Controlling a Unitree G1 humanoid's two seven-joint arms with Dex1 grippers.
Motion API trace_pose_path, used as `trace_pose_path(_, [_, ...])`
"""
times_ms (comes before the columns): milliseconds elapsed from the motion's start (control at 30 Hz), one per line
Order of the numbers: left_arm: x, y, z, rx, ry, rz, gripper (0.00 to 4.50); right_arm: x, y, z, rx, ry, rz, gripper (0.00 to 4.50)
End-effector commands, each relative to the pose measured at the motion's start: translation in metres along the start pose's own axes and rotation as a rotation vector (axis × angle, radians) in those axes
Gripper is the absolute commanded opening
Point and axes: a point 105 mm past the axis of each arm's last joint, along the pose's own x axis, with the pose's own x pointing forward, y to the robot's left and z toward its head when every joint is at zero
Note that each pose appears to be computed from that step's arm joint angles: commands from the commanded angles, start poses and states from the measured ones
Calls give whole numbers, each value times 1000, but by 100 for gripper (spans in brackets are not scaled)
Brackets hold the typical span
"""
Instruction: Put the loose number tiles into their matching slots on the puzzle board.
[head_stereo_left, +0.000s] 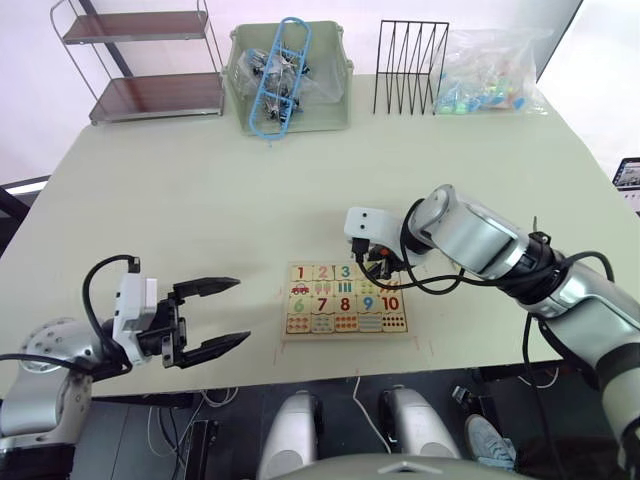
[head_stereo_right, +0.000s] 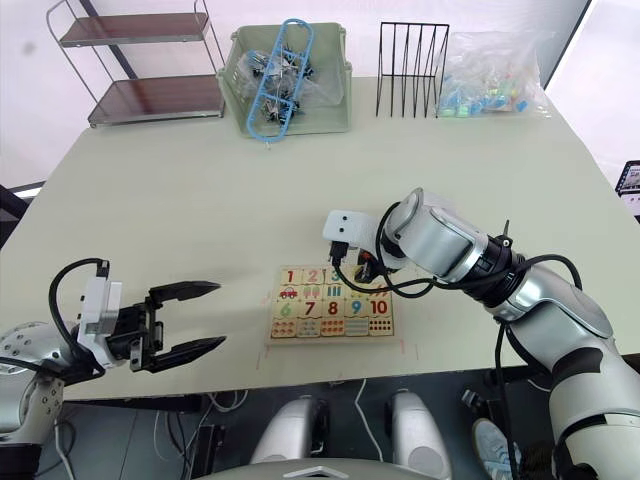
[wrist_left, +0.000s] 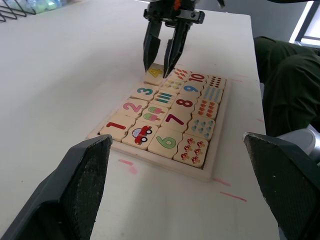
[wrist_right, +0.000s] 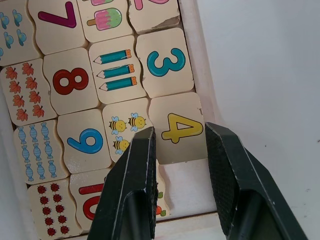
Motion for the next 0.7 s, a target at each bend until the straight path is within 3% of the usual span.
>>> trace_pose_path(33, [1, -2, 10, 31, -23, 1, 450, -6, -1, 10, -47, -19, -22, 86])
trace_pose_path(700, [10, -1, 22, 35, -32, 2, 450, -1, -1, 8, -71, -13, -17, 86])
